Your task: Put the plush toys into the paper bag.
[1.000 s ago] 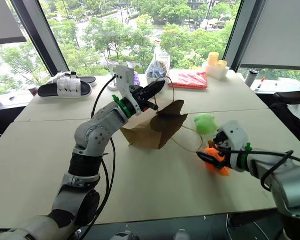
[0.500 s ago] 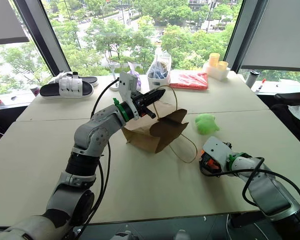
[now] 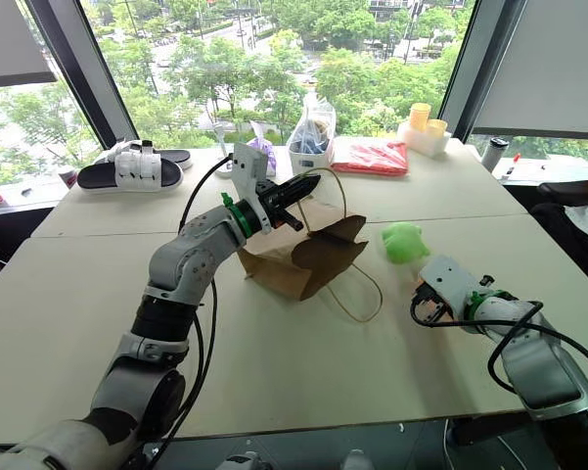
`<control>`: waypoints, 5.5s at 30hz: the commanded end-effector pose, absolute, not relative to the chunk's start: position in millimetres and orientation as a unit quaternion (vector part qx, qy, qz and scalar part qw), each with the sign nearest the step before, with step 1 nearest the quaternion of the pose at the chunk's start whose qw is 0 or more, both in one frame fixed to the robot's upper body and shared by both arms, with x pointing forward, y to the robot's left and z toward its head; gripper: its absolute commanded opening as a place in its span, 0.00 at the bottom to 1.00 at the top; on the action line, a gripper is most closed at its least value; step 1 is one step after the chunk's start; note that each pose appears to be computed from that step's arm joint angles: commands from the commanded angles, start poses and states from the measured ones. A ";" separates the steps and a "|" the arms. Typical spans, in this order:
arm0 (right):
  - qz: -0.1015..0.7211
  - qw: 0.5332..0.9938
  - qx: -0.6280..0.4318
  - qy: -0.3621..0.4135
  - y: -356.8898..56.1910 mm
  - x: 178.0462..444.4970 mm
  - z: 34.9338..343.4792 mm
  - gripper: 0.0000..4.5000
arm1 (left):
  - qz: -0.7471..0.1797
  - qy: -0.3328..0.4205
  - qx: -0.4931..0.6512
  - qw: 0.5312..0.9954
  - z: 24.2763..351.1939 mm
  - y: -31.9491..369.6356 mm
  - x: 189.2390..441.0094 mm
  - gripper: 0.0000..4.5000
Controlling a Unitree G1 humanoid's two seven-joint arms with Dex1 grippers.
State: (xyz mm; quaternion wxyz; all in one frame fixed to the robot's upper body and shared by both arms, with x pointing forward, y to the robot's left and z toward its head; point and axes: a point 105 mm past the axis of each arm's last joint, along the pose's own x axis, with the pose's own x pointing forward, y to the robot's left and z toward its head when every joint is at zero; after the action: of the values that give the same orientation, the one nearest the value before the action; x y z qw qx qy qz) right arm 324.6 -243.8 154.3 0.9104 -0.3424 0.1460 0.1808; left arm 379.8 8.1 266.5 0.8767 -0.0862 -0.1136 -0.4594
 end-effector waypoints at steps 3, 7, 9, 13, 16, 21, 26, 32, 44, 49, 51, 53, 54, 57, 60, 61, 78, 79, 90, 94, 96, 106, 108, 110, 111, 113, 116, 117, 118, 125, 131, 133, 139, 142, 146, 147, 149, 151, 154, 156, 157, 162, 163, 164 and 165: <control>0.259 0.936 -0.238 0.025 -179.1 329.6 227.6 0.01 | -0.469 -0.147 -0.077 0.867 284.6 5.9 378.6 0.00; 0.309 0.933 -0.184 0.031 -145.6 334.4 219.3 0.01 | -0.472 -0.150 -0.077 0.865 288.1 4.5 379.0 0.00; 0.334 0.927 -0.165 0.047 -123.6 343.1 198.4 0.01 | -0.473 -0.154 -0.078 0.864 292.5 3.8 377.8 0.00; 0.355 0.924 -0.133 0.050 -96.1 355.2 181.3 0.01 | -0.475 -0.152 -0.087 0.862 296.6 3.4 375.2 0.00; 0.368 0.921 -0.116 0.046 -75.3 365.0 175.2 0.01 | -0.477 -0.152 -0.096 0.861 299.8 4.0 371.7 0.00; 0.387 0.915 -0.111 0.012 -43.7 380.9 187.0 0.01 | -0.473 -0.147 -0.112 0.861 303.7 8.9 364.9 0.00; 0.401 0.910 -0.108 -0.015 -22.8 386.4 196.4 0.01 | -0.472 -0.143 -0.115 0.862 303.9 13.1 353.0 0.00; 0.391 0.913 -0.109 -0.047 -21.1 394.9 213.6 0.01 | -0.459 -0.128 -0.135 0.869 308.2 22.7 353.3 0.00; 0.429 0.897 -0.070 -0.074 4.8 377.7 230.4 0.62 | -0.398 -0.136 -0.271 0.866 345.6 62.0 364.8 0.00; 0.430 0.895 -0.089 -0.077 -3.0 369.5 233.3 0.99 | -0.384 -0.132 -0.289 0.867 345.6 70.7 367.2 0.00; 0.424 0.896 -0.101 -0.086 -15.9 363.1 243.3 0.99 | -0.385 -0.130 -0.285 0.868 343.3 70.8 367.1 0.00; 0.420 0.895 -0.117 -0.095 -31.8 353.1 254.8 0.99 | -0.382 -0.125 -0.274 0.874 336.2 70.5 368.8 0.00; 0.419 0.895 -0.123 -0.096 -37.7 348.9 258.2 0.99 | -0.381 -0.123 -0.269 0.876 333.5 70.4 369.6 0.00; 0.404 0.899 -0.138 -0.099 -70.1 332.8 273.0 0.99 | -0.379 -0.117 -0.253 0.883 323.3 68.4 372.0 0.00; 0.338 0.924 -0.154 -0.091 -116.8 329.5 283.9 0.99 | -0.380 -0.112 -0.253 0.883 315.9 65.6 373.5 0.00; 0.319 0.931 -0.156 -0.086 -127.3 330.3 284.6 0.99 | -0.381 -0.111 -0.255 0.882 315.2 65.0 373.2 0.00; 0.150 0.970 -0.184 0.044 -212.0 422.6 174.4 0.99 | -0.377 -0.123 -0.257 0.881 318.1 65.9 371.2 0.00; 0.138 0.966 -0.209 0.061 -213.8 428.8 164.3 0.99 | -0.376 -0.124 -0.258 0.881 319.0 66.3 370.7 0.00; 0.089 0.927 -0.348 0.104 -223.6 450.2 135.3 0.99 | -0.365 -0.137 -0.257 0.884 326.6 72.2 364.2 0.00; 0.078 0.932 -0.343 0.085 -228.8 451.2 145.6 0.57 | -0.364 -0.136 -0.257 0.885 325.7 72.8 364.7 0.00; 0.075 0.930 -0.350 0.082 -231.2 450.4 149.3 0.36 | -0.365 -0.137 -0.253 0.886 325.2 73.2 364.8 0.00; 0.166 0.945 -0.278 -0.040 -198.8 378.5 275.8 0.01 | -0.358 -0.136 -0.246 0.890 322.1 79.6 373.9 0.00; 0.222 0.939 -0.259 -0.050 -177.2 357.3 285.9 0.01 | -0.357 -0.135 -0.246 0.891 321.9 80.4 376.2 0.00; 0.274 0.928 -0.248 -0.058 -153.9 338.2 291.1 0.01 | -0.357 -0.134 -0.247 0.891 322.0 81.2 379.1 0.00; 0.295 0.921 -0.247 -0.058 -143.2 331.0 291.2 0.01 | -0.358 -0.133 -0.246 0.891 322.0 81.5 380.5 0.00; 0.335 0.912 -0.231 -0.054 -122.3 319.6 287.6 0.01 | -0.361 -0.133 -0.243 0.890 322.2 81.1 382.1 0.00; 0.358 0.909 -0.211 -0.037 -100.4 316.8 268.7 0.01 | -0.365 -0.134 -0.242 0.889 323.6 80.2 383.3 0.00; 0.362 0.907 -0.210 -0.035 -95.4 317.3 262.9 0.01 | -0.365 -0.135 -0.242 0.889 324.2 79.9 383.4 0.00; 0.364 0.908 -0.204 -0.034 -91.7 318.9 259.4 0.01 | -0.365 -0.136 -0.242 0.889 324.7 79.9 383.4 0.00; 0.384 0.905 -0.179 -0.034 -61.4 335.3 242.7 0.01 | -0.363 -0.138 -0.241 0.889 324.9 80.0 381.7 0.00; 0.384 0.905 -0.181 -0.025 -39.5 372.3 222.8 0.01 | -0.357 -0.142 -0.243 0.891 324.9 82.6 379.2 0.00; 0.379 0.906 -0.187 -0.028 -35.4 382.3 220.3 0.09 | -0.354 -0.141 -0.245 0.892 323.8 83.3 378.9 0.00; 0.382 0.905 -0.182 -0.034 -31.8 389.7 220.1 0.73 | -0.349 -0.140 -0.246 0.893 322.2 85.5 377.3 0.00; 0.388 0.903 -0.179 -0.040 -34.9 383.8 227.6 0.99 | -0.345 -0.140 -0.248 0.894 321.9 87.6 377.7 0.00; 0.383 0.903 -0.183 -0.062 -57.1 367.0 253.4 0.99 | -0.341 -0.141 -0.254 0.894 322.7 90.3 379.5 0.00; 0.382 0.905 -0.178 -0.063 -63.5 362.8 257.8 0.99 | -0.340 -0.141 -0.256 0.894 323.0 91.1 380.1 0.00; 0.380 0.907 -0.168 -0.059 -73.1 356.4 261.7 0.99 | -0.339 -0.142 -0.258 0.894 323.2 92.6 381.2 0.00; 0.372 0.914 -0.158 -0.040 -92.2 348.2 254.7 0.99 | -0.332 -0.141 -0.258 0.896 321.5 95.3 385.4 0.00; 0.331 0.934 -0.138 0.007 -125.6 341.8 234.5 0.99 | -0.327 -0.141 -0.256 0.898 320.9 98.9 390.2 0.00; 0.319 0.939 -0.130 0.026 -135.5 337.5 224.9 0.99 | -0.327 -0.143 -0.254 0.899 321.2 99.8 391.5 0.00; 0.312 0.941 -0.127 0.035 -141.1 334.4 218.4 0.99 | -0.327 -0.144 -0.254 0.899 321.8 100.6 392.3 0.00; 0.293 0.947 -0.108 0.072 -154.8 318.2 198.0 0.99 | -0.325 -0.148 -0.252 0.899 323.2 103.4 394.4 0.00; 0.292 0.947 -0.104 0.080 -155.2 314.8 194.1 0.99 | -0.325 -0.148 -0.252 0.900 323.3 103.6 394.5 0.00; 0.291 0.948 -0.100 0.088 -155.2 312.5 190.8 0.99 | -0.325 -0.148 -0.252 0.899 323.4 103.6 394.5 0.00; 0.288 0.948 -0.094 0.095 -154.6 311.4 187.4 0.99 | -0.325 -0.149 -0.251 0.900 323.4 103.8 394.7 0.00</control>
State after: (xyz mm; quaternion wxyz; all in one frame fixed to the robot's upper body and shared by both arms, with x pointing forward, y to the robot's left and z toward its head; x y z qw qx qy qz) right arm 316.0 -157.2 176.3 0.9459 -0.0945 0.1154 0.2882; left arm 399.1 100.6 306.3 0.9034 -0.2592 -0.1178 -0.3205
